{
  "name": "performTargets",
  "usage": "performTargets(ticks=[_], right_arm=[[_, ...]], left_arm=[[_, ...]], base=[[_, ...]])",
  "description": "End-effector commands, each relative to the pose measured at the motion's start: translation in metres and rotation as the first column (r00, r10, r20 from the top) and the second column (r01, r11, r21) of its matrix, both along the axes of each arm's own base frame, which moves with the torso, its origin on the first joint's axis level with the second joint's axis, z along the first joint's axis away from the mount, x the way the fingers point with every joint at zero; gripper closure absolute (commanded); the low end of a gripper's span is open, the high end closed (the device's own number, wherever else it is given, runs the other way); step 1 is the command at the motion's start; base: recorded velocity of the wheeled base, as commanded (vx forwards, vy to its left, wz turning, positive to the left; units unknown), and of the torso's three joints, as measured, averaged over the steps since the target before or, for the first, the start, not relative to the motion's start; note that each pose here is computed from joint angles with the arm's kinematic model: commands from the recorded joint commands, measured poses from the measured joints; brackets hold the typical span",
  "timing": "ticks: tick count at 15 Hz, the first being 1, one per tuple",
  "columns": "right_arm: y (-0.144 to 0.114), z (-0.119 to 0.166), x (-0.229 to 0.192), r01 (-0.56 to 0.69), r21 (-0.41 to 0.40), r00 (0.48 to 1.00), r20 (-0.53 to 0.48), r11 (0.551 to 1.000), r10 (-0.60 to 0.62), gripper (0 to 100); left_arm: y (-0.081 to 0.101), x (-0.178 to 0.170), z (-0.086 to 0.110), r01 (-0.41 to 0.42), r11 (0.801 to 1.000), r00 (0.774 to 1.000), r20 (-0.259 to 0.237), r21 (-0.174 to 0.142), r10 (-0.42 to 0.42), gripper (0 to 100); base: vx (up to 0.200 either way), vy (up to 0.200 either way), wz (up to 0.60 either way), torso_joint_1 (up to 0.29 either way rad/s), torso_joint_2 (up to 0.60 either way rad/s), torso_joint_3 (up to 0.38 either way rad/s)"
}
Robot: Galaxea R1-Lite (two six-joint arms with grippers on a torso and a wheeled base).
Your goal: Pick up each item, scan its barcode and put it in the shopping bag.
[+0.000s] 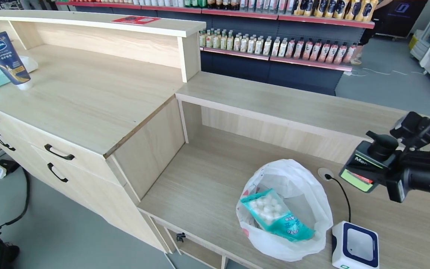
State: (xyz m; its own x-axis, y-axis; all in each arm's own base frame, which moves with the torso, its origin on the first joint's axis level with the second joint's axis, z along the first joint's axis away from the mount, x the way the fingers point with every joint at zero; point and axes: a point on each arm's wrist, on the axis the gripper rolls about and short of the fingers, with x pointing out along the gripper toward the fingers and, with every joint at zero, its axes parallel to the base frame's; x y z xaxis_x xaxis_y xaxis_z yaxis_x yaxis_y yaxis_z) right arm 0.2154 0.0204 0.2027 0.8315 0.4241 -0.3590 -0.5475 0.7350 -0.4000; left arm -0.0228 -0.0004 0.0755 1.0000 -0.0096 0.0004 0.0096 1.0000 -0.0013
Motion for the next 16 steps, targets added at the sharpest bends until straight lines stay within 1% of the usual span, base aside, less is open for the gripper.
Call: performTargets(ticks=[1, 2, 4, 5, 8, 12, 16], right_arm=[[-0.001, -0.048, 0.056, 0.029, 0.035, 0.997, -0.079, 0.999, -0.026, 100], [-0.001, -0.058, 0.072, 0.027, 0.046, 0.998, -0.056, 0.999, -0.024, 100], [0.0, -0.072, 0.083, 0.001, 0.058, 0.999, -0.041, 0.998, 0.001, 100], [0.001, -0.08, 0.086, -0.015, 0.065, 0.998, -0.057, 0.998, 0.018, 100], [0.002, -0.092, 0.081, -0.055, 0.087, 0.992, -0.106, 0.995, 0.064, 100], [0.001, -0.105, 0.08, -0.052, 0.083, 0.987, -0.145, 0.995, 0.064, 100], [-0.005, -0.123, 0.091, -0.039, 0.074, 0.991, -0.128, 0.997, 0.048, 100]], left_arm=[[0.0, 0.0, 0.0, 0.001, 1.0, 1.0, -0.002, 0.0, -0.001, 0], [0.0, 0.0, 0.0, 0.001, 1.0, 1.0, 0.0, 0.0, -0.001, 0], [0.0, 0.0, 0.0, 0.003, 1.0, 1.0, 0.0, 0.0, -0.003, 0], [0.0, 0.0, 0.0, 0.003, 1.0, 1.0, 0.0, 0.0, -0.003, 0], [0.0, 0.0, 0.0, 0.003, 1.0, 1.0, 0.0, 0.0, -0.003, 0], [0.0, 0.0, 0.0, 0.001, 1.0, 1.0, 0.0, 0.0, -0.001, 0], [0.0, 0.0, 0.0, 0.003, 1.0, 1.0, 0.0, 0.0, -0.003, 0]], base=[[0.0, 0.0, 0.0, 0.0, 0.0, 0.0], [0.0, 0.0, 0.0, 0.0, 0.0, 0.0], [0.0, 0.0, 0.0, 0.0, 0.0, 0.0], [0.0, 0.0, 0.0, 0.0, 0.0, 0.0], [0.0, 0.0, 0.0, 0.0, 0.0, 0.0], [0.0, 0.0, 0.0, 0.0, 0.0, 0.0], [0.0, 0.0, 0.0, 0.0, 0.0, 0.0]])
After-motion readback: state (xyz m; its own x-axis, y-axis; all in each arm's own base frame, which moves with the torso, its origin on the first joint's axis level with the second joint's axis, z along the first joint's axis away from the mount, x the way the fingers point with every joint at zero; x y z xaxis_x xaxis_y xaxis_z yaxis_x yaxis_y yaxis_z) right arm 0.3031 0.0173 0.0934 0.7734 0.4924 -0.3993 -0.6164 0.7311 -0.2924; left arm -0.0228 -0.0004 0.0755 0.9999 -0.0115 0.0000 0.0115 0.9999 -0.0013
